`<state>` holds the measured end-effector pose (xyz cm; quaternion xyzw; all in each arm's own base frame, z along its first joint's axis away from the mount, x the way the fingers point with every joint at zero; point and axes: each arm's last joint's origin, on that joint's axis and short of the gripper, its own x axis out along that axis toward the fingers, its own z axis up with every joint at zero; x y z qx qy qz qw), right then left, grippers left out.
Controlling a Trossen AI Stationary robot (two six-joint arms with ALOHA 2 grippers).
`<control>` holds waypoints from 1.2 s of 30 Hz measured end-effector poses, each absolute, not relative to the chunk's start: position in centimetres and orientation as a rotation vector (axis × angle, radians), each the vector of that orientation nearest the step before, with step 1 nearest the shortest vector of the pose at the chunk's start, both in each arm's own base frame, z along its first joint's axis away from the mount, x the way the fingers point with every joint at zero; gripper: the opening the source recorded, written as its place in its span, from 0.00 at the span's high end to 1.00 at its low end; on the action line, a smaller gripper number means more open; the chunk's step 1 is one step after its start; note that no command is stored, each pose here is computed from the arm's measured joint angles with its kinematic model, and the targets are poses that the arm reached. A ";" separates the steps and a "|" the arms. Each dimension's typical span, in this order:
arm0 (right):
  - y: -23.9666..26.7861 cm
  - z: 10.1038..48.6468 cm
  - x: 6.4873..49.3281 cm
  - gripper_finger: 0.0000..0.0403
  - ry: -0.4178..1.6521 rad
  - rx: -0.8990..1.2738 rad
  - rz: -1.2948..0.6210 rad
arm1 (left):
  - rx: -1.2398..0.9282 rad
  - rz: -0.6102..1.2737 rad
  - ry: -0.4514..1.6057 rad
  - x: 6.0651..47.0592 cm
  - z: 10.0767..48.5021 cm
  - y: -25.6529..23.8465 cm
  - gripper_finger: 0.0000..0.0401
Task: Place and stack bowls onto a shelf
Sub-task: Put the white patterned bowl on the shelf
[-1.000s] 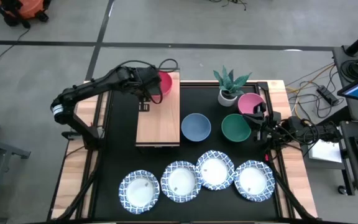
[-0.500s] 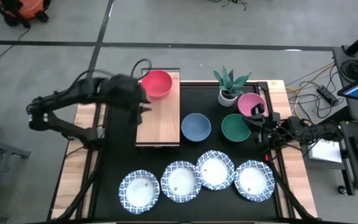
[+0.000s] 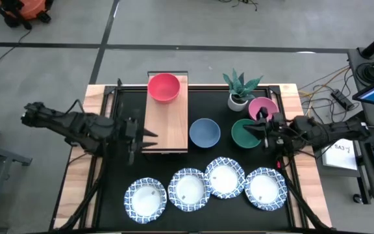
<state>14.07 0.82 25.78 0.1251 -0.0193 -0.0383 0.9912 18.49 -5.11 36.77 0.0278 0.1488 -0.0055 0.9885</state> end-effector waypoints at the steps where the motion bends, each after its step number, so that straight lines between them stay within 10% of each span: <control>1: 0.9 26.3 14.4 0.94 0.030 0.269 -0.086 | 0.049 -0.017 0.294 18.4 36.4 -5.3 0.73; 20: 6.5 27.6 22.1 0.94 1.169 0.444 -0.253 | 0.018 -0.022 0.347 18.3 34.1 -5.7 0.73; 36: 8.4 25.0 27.8 0.94 1.345 0.179 -0.242 | 0.034 -0.024 0.358 18.4 33.9 -5.7 0.73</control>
